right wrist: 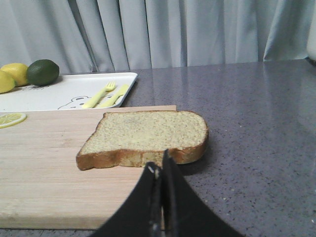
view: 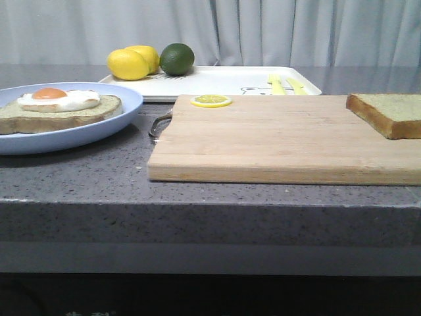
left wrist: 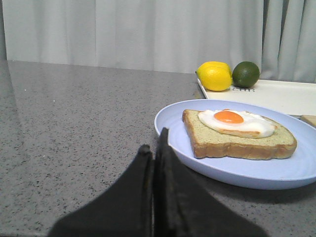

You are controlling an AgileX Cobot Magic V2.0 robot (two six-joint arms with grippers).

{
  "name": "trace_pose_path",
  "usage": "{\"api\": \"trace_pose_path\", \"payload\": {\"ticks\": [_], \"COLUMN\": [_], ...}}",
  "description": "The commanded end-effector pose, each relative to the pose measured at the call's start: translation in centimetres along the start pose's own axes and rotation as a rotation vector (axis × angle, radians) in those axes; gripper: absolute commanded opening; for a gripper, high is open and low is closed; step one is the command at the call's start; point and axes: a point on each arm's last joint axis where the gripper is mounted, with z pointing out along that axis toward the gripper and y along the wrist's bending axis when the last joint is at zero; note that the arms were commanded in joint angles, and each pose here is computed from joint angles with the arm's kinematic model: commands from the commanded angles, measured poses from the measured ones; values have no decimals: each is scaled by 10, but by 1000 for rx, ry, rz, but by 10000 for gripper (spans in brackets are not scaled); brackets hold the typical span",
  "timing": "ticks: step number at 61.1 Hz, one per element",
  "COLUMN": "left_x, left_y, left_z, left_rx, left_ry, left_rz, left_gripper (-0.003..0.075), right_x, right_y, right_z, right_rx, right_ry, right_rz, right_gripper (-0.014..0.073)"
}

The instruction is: Place bread and move sandwich to tray

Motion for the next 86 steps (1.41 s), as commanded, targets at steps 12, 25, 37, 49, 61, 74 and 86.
{"api": "trace_pose_path", "payload": {"ticks": [12,25,37,49,61,74,86], "left_x": [-8,-8,-8,-10,-36,-110,-173], "left_y": [-1,-1,-1,-1,-3,-8,-12], "left_z": [-2,-2,-2,-2,-8,-23,-20], "left_rx": [11,11,11,14,21,25,18], "left_ry": [-100,-100,-100,-127,-185,-204,-107], "left_rz": [-2,-2,-2,-2,-65,-65,-59], "left_gripper": [-20,-20,-20,-20,-20,-20,-20], "right_x": [-10,-10,-17,-20,-46,-112,-160], "right_y": [0,0,-1,-1,4,15,22], "right_z": [-2,-2,-3,-4,-9,-26,-17], "right_rx": [6,6,9,10,-8,-38,-45], "right_ry": [-107,-107,-190,-217,-206,-222,-88], "right_rz": [-4,-4,-8,-6,11,-13,-33], "right_gripper": [-66,-66,-66,-66,-66,-66,-66]}}
